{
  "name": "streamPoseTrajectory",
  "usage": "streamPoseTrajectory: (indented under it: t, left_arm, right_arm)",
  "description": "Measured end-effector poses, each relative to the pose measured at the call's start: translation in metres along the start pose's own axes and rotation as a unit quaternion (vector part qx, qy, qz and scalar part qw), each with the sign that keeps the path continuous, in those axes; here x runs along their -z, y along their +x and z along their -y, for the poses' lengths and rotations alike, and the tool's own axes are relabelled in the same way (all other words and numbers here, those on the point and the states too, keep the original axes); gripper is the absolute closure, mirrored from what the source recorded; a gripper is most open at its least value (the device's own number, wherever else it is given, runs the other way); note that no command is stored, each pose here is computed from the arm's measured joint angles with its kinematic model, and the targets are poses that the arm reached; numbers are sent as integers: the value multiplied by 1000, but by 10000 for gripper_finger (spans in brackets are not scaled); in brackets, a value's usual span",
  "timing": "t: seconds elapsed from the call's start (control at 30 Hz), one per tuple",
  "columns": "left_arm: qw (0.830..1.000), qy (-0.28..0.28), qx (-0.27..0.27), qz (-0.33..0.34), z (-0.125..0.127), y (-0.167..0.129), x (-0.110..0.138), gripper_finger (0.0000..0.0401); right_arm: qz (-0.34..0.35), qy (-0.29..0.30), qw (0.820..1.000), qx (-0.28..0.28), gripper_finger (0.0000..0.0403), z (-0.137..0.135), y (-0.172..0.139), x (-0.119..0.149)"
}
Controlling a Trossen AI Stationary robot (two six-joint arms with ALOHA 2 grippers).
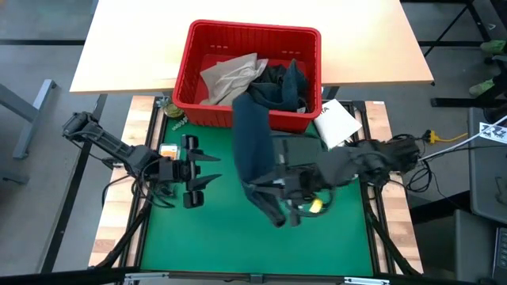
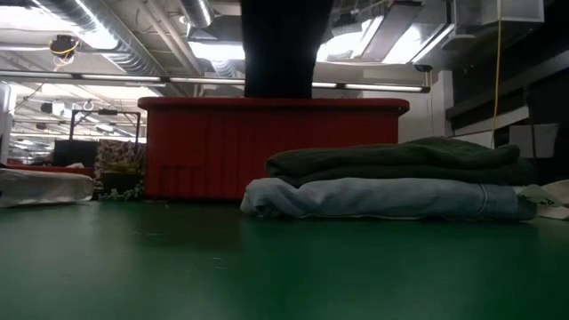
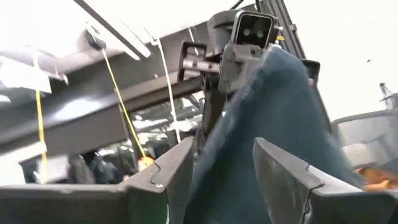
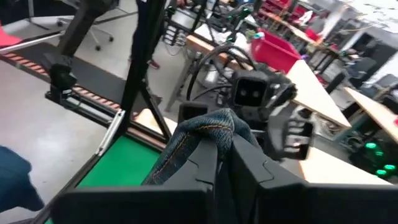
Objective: Fold Laundry from Bin
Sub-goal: Fold the dark blue pants
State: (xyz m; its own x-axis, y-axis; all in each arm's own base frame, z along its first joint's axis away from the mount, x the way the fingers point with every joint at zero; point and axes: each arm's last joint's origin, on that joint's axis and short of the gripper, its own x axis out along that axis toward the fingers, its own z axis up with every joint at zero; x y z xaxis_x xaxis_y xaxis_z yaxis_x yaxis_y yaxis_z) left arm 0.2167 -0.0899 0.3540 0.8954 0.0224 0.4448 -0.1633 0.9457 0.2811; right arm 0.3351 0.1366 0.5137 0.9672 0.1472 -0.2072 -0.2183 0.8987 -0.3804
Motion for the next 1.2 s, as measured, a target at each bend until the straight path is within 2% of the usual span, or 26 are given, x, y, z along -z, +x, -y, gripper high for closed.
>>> streamPoseTrajectory:
  t: [0.23,0.57,0.87,0.97,1.13,1.2]
  left_arm:
    - [998,66,4,-6,1,0,1,238]
    - [998,69,7,-10,1,0,3,238]
    - [995,63,67,-24,7,0,9,242]
    - [997,42,61,-33,7,0,10,270]
    - [998,30,39,-43,5,-1,9,371]
    - [998,26,31,-45,4,-3,6,390]
  right_arm:
    - [21,40,999,-17,380,12,38,14]
    - [27,48,998,-36,379,26,64,30]
    - [25,45,998,-27,379,25,69,32]
    - [26,42,998,-26,379,25,70,32]
    - [17,40,999,-3,379,26,71,33]
    - [15,41,999,11,377,27,71,33]
